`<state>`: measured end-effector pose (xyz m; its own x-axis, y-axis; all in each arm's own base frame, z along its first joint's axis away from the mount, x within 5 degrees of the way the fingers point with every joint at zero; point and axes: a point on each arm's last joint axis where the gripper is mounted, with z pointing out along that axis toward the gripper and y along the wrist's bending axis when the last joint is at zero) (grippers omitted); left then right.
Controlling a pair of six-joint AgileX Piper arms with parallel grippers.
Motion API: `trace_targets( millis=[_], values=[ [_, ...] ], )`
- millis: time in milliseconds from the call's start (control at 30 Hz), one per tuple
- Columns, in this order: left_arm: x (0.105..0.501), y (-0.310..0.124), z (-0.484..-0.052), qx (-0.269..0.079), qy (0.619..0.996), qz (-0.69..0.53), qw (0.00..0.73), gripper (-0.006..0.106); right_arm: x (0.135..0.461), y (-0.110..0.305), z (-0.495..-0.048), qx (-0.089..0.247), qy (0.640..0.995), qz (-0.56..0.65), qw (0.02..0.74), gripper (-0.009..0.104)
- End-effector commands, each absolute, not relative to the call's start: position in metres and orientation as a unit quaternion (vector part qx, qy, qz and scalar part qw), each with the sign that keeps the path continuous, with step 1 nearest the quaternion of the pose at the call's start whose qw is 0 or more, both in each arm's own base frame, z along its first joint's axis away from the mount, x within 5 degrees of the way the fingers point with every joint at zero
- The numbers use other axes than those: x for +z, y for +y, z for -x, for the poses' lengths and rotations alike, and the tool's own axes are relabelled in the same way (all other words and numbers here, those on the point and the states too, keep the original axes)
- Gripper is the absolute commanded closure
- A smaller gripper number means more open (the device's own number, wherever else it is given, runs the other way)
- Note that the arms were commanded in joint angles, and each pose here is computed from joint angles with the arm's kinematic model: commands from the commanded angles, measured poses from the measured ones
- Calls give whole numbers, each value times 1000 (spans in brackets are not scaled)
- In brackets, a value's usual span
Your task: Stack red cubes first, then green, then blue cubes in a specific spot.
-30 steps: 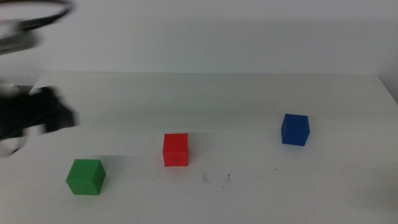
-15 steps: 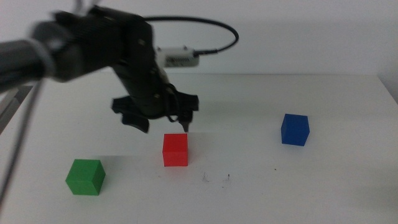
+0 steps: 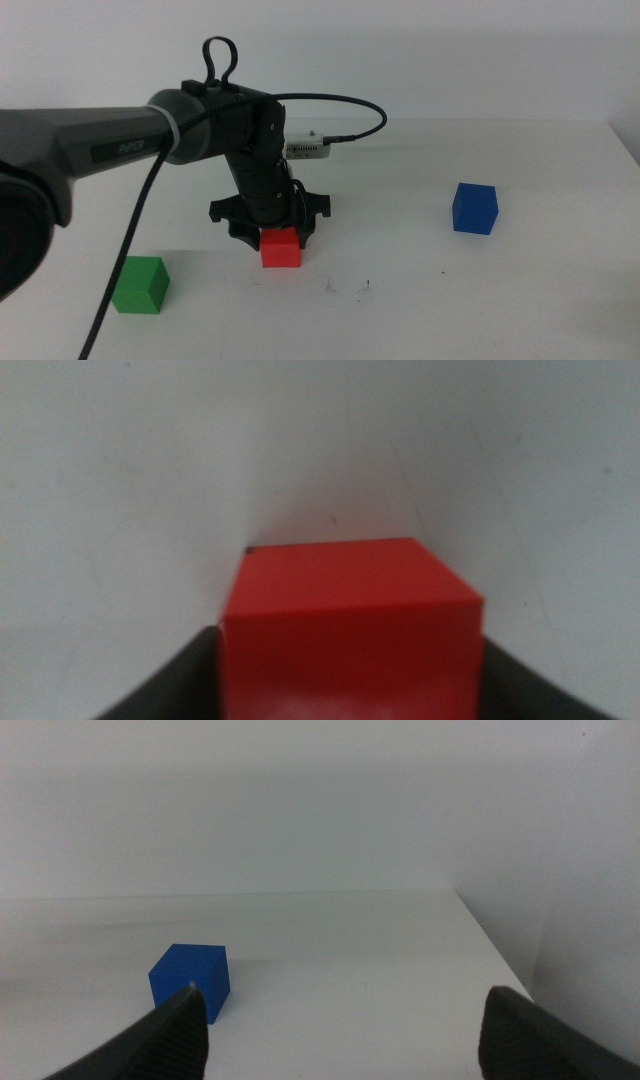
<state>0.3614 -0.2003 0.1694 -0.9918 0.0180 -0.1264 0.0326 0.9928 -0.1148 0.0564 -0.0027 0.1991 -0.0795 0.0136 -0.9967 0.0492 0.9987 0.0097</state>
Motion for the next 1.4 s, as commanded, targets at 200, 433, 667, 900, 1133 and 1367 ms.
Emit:
trace_targets(
  millis=[200, 433, 667, 900, 1133, 1367],
  values=[
    [197, -230, -350, -78, 993, -7, 83, 84, 199, -3, -56, -16, 731, -18, 682, 7],
    [224, -290, -319, -67, 993, 7, 96, 96, 199, -3, -56, -16, 731, -18, 682, 7],
    [196, -297, -321, -48, 997, 17, 65, 96, 199, -3, -56, -16, 731, -18, 682, 7],
    [187, -292, -327, -47, 997, 27, 50, 96, 199, -3, -56, -16, 731, -18, 682, 7],
    [172, -294, -330, -45, 998, 30, 40, 92, 199, -3, -56, -16, 731, -18, 682, 7],
    [172, -295, -331, -49, 997, 20, 48, 71, 199, -3, -56, -16, 731, -18, 682, 7]
  ],
)
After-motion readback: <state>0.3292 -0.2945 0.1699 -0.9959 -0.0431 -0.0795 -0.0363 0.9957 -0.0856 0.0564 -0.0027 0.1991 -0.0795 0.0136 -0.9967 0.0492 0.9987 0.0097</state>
